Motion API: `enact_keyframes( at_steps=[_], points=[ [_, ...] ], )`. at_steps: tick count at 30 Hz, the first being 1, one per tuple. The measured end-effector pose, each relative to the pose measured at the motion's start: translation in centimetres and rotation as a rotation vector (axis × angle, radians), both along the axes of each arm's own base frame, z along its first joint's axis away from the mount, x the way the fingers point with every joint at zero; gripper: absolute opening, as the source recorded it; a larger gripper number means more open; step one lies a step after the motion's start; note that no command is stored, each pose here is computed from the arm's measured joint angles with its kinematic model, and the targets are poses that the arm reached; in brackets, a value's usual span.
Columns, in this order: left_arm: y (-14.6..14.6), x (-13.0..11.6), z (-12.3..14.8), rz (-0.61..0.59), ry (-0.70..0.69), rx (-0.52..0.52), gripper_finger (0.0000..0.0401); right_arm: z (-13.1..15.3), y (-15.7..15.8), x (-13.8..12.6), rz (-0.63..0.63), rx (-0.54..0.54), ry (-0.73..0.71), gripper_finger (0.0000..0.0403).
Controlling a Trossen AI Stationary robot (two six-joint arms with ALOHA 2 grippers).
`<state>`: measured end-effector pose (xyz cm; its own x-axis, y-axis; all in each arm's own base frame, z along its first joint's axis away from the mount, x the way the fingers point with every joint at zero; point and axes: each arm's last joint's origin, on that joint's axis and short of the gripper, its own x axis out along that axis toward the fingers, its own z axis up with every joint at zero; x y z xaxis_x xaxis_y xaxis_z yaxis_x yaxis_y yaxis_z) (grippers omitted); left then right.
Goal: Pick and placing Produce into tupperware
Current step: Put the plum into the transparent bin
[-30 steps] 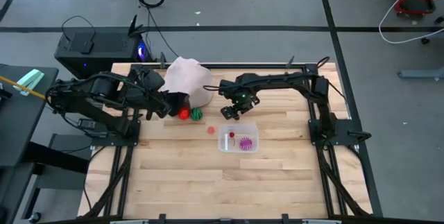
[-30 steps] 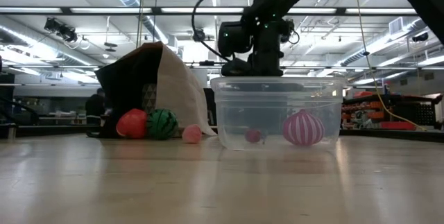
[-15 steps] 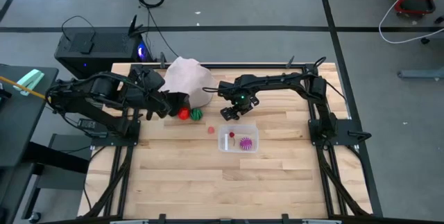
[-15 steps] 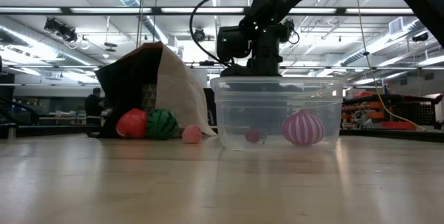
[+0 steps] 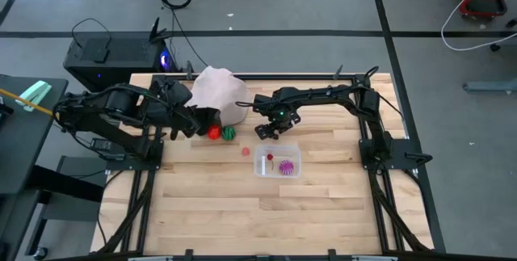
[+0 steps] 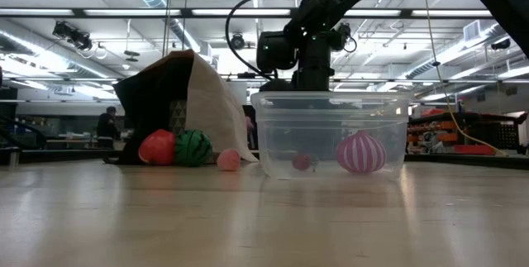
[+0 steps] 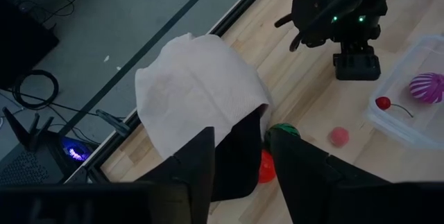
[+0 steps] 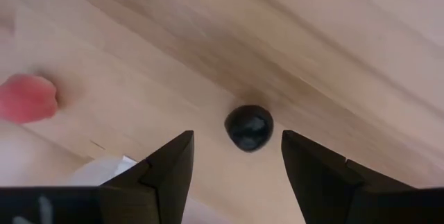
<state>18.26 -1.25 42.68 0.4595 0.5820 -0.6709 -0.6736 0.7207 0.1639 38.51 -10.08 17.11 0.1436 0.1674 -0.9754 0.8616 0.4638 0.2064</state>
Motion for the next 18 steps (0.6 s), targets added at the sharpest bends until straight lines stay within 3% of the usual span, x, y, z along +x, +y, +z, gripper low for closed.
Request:
enact_keyframes(
  at_steps=[18],
  points=[
    [0.0, 0.0, 0.0, 0.0, 0.0, 0.0, 0.0148, -0.84, -0.03, -0.53, 0.0, -0.017, 0.03, 0.0224]
  ],
)
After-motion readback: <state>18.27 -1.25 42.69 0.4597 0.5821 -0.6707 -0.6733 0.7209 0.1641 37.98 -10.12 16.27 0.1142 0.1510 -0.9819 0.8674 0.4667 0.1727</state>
